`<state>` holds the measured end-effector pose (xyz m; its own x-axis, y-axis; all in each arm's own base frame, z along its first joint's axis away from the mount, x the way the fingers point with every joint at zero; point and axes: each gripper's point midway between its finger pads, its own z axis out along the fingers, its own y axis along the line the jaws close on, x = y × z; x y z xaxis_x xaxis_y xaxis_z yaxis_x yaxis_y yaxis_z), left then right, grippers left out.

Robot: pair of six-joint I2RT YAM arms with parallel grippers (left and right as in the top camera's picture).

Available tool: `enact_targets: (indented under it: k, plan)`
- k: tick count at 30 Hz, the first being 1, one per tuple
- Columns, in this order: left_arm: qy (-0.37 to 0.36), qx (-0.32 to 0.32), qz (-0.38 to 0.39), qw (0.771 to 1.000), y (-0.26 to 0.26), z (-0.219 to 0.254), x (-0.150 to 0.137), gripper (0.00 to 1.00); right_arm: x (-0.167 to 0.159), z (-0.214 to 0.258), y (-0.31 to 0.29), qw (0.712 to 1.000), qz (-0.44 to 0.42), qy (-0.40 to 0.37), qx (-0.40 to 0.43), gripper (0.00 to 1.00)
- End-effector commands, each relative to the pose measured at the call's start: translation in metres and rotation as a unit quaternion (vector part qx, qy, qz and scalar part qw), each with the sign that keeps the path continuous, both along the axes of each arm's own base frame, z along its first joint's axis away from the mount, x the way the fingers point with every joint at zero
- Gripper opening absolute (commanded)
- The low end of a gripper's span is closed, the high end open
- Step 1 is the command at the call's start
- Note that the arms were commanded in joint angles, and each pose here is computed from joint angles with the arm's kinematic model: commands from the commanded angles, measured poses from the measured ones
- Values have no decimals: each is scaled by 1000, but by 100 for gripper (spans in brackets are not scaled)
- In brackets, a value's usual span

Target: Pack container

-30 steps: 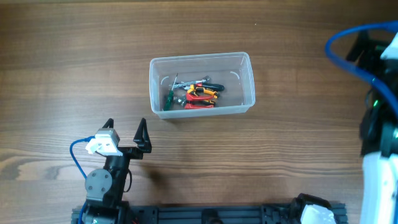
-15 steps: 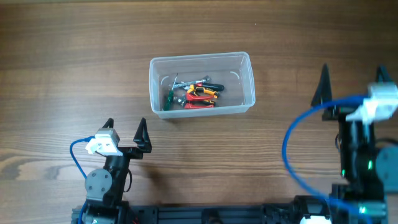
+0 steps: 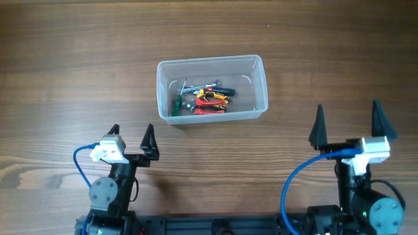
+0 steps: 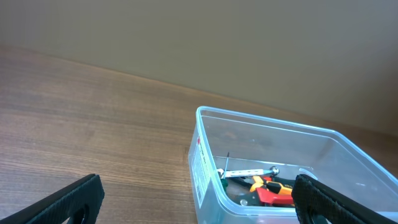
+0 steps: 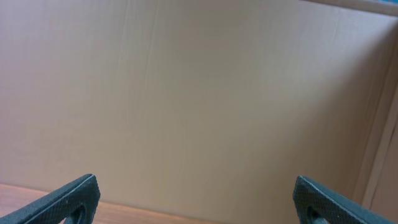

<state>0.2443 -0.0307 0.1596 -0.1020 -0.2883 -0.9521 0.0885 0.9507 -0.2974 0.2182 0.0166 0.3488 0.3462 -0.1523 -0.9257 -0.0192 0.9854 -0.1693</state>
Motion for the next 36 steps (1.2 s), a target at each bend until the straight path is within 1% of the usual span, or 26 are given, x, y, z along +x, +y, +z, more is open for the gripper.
enact_targets:
  k: [1, 17, 36]
  plan:
    - [-3, 10, 8, 1000, 3, -1, 0, 100, -5, -12, 2, 1000, 5, -9, -5, 100]
    - [-3, 10, 8, 1000, 3, -1, 0, 100, 10, -79, 3, 999, 5, 37, -8, 100]
    - [-3, 10, 8, 1000, 3, -1, 0, 100, 24, -134, 4, 995, 4, 95, -12, 100]
